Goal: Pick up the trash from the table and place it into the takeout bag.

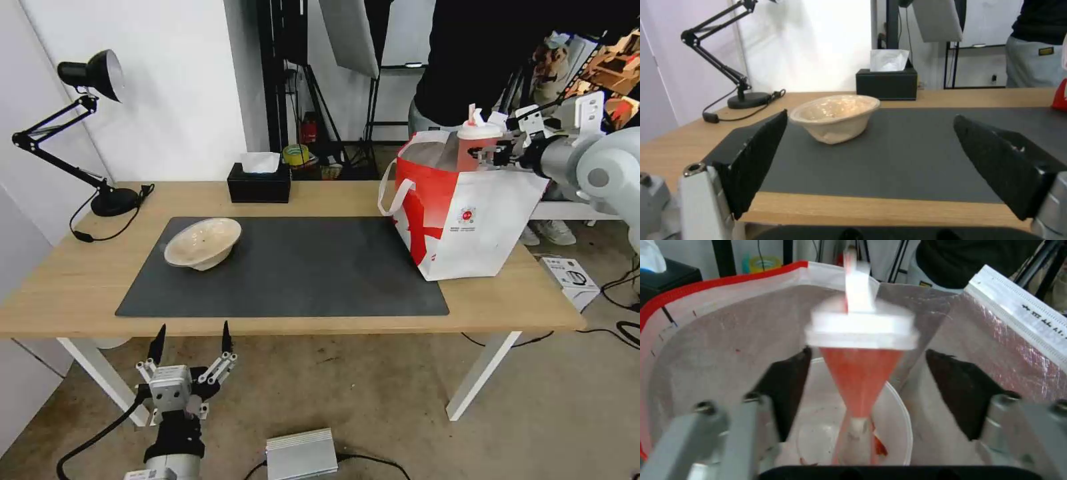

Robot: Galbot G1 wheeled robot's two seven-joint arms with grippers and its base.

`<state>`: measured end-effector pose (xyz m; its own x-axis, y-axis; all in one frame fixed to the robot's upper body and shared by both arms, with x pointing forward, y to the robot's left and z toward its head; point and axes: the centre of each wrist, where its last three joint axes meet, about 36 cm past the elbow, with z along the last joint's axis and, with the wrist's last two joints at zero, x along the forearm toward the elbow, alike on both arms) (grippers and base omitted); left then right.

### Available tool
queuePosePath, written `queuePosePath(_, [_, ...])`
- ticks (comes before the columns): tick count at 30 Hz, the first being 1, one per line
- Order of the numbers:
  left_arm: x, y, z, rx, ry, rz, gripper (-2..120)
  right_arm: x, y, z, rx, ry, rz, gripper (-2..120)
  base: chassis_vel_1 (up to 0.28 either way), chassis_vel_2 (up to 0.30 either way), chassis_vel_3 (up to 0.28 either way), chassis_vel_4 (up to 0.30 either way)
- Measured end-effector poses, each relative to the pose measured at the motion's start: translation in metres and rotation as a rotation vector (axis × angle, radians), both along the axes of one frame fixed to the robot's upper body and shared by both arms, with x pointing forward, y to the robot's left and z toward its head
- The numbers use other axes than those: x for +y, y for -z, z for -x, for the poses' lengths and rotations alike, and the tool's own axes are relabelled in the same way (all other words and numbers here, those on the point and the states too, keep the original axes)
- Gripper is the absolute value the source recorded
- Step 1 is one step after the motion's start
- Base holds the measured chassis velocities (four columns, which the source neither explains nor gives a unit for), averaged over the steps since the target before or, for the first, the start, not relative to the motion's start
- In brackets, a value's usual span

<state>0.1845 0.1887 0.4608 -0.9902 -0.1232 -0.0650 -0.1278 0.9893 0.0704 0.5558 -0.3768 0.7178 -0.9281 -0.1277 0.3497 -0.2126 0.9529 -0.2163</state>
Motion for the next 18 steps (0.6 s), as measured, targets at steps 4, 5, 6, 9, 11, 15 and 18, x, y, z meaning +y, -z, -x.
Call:
queuePosePath(4, [-0.0006,0.0007,-0.0003,0.002,0.0,0.002,100,0.0002,-0.0007,-0.0016,0.003,0.001,0.011,89,0.0,0.0,0.0,0.0])
queuePosePath(5, [-0.0006,0.0007,-0.0003,0.002,0.0,0.002,100,0.0002,-0.0007,-0.0016,0.003,0.001,0.011,89,0.0,0.0,0.0,0.0])
queuePosePath(6, [-0.0006,0.001,-0.0004,0.002,0.0,0.002,100,0.0001,-0.0016,-0.0017,0.003,-0.001,0.015,92,0.0,0.0,0.0,0.0])
queuePosePath(9, [-0.0009,0.0019,-0.0011,0.002,0.0,0.002,100,-0.0008,-0.0042,-0.0014,0.0,-0.01,0.042,100,0.0,0.0,0.0,0.0])
queuePosePath(11, [-0.001,0.002,-0.0012,0.002,0.0,0.003,100,-0.0009,-0.0046,-0.0013,0.0,-0.011,0.045,100,0.0,0.0,0.0,0.0])
queuePosePath(15, [-0.0009,0.0022,-0.0016,0.002,0.001,0.002,100,-0.0012,-0.0042,-0.0012,0.001,-0.011,0.052,100,0.0,0.0,0.0,0.0])
queuePosePath(18, [-0.0005,0.0023,-0.0017,0.002,0.001,0.0,100,-0.001,-0.0035,-0.0009,0.001,-0.011,0.057,100,0.0,0.0,0.0,0.0])
